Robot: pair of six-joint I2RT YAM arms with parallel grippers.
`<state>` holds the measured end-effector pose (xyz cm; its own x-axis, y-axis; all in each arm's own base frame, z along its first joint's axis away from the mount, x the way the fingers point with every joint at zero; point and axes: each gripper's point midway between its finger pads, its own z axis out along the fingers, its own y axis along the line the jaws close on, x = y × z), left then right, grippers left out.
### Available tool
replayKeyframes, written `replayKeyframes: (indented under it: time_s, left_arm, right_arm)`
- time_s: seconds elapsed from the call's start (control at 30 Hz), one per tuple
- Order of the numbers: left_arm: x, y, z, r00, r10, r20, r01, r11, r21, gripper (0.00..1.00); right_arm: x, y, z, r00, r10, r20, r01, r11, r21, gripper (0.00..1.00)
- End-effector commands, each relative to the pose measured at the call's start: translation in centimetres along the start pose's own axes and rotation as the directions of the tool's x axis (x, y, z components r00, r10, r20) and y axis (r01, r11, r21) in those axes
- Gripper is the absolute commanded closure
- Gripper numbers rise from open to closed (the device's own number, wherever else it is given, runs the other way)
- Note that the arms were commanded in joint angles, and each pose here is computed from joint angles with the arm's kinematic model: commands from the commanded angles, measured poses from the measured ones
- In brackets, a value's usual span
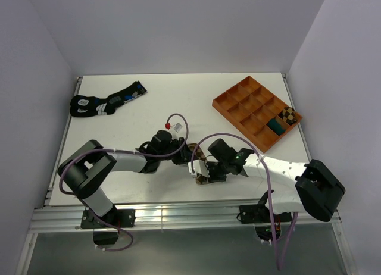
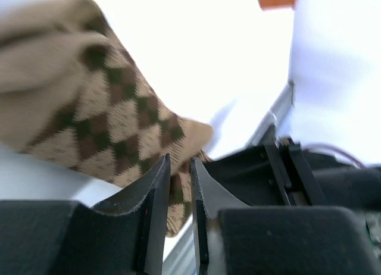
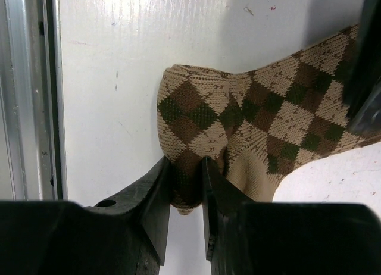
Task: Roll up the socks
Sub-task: Roll the sock at the center of the board.
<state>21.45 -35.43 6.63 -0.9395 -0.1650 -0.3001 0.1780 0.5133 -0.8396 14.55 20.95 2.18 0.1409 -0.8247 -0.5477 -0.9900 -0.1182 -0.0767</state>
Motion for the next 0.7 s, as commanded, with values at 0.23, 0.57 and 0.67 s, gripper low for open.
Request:
replayKeyframes:
  time_s: [0.23, 0.57, 0.67]
  left_arm:
    - [-2.2, 4.7, 0.4, 0.993, 0.067, 0.100, -0.040, 0.968, -0.246, 0.78]
    - [-2.9, 6.1, 3.6, 0.996, 0.086, 0.030, -0.073, 0.952, -0.299, 0.81]
    - [-2.9, 6.3, 3.4, 0.997, 0.070, 0.035, -0.056, 0.949, -0.309, 0.82]
  right_arm:
    - [2.8, 3.3, -0.5, 0.986, 0.087, -0.142, -0.104, 0.987, -0.121, 0.80]
    - [1.2, 4.8, -0.6, 0.982, 0.098, -0.159, -0.144, 0.938, -0.314, 0.81]
    - [1.2, 4.5, -0.3, 0.977, 0.129, -0.173, -0.182, 0.923, -0.340, 0.81]
